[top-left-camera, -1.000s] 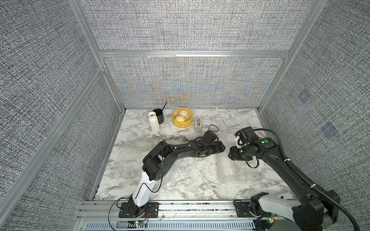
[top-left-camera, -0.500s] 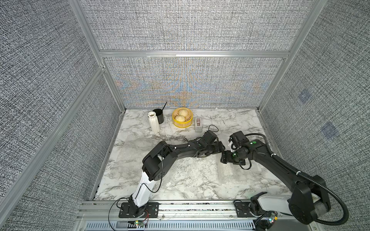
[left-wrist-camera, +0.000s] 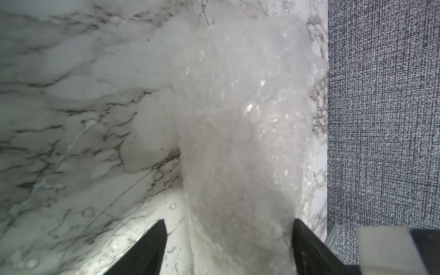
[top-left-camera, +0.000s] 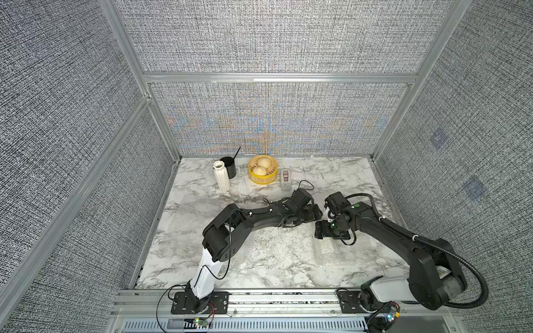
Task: Wrap vases in bubble wrap
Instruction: Wrap the vase in bubble wrap.
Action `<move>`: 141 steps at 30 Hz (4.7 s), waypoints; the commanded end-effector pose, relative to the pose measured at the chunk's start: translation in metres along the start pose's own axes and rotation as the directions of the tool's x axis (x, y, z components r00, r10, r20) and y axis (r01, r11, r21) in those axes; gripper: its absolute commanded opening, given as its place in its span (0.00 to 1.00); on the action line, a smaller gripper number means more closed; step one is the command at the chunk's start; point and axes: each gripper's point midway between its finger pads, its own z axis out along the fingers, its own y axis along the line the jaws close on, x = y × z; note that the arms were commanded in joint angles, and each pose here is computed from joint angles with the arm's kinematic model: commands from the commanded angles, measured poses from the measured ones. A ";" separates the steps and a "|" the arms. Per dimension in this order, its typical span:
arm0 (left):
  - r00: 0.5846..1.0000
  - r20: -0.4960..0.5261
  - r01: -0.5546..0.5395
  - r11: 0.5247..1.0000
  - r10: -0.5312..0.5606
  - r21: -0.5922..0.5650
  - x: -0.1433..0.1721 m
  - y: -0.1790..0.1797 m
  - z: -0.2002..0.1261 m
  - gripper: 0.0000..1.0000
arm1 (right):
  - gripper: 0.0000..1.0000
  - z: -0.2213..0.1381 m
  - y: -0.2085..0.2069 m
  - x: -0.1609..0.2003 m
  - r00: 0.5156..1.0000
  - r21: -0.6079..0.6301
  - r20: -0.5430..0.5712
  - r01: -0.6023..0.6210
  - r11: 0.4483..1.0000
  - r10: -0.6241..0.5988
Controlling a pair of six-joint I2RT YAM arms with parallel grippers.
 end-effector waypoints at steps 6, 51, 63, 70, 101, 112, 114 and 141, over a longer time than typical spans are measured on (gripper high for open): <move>0.999 0.033 0.018 0.998 -0.016 -0.064 -0.008 0.019 -0.035 0.81 | 0.79 0.009 0.020 0.002 0.999 -0.080 -0.024 0.039 0.996 -0.041; 0.993 -0.064 0.078 0.952 -0.101 -0.297 0.046 0.153 -0.107 0.81 | 0.99 -0.019 0.106 0.013 0.957 -0.181 0.008 0.286 0.941 -0.290; 0.992 -0.054 0.092 0.957 -0.111 -0.276 0.045 0.152 -0.103 0.80 | 0.95 -0.036 0.149 0.011 0.961 -0.107 0.077 0.273 0.956 -0.265; 0.993 -0.044 0.097 0.962 -0.112 -0.255 0.040 0.145 -0.103 0.80 | 0.95 -0.022 0.158 0.012 0.952 -0.003 0.072 0.300 0.954 -0.299; 0.994 0.043 0.106 0.974 -0.099 -0.199 0.019 0.123 -0.130 0.85 | 0.72 0.039 0.146 0.055 0.966 -0.018 -0.050 0.252 0.968 -0.252; 0.987 0.111 0.133 0.973 -0.113 -0.187 0.010 0.124 -0.156 0.88 | 0.71 0.046 0.132 0.062 0.981 -0.110 -0.062 0.176 0.978 -0.184; 0.987 0.111 0.137 0.971 -0.117 -0.198 0.013 0.127 -0.158 0.88 | 0.71 0.045 0.134 0.062 0.982 -0.138 -0.061 0.169 0.976 -0.179; 0.992 0.010 0.126 0.982 -0.126 -0.140 0.033 0.117 -0.137 0.84 | 0.72 0.049 0.116 0.049 0.995 -0.465 -0.047 0.057 0.884 -0.089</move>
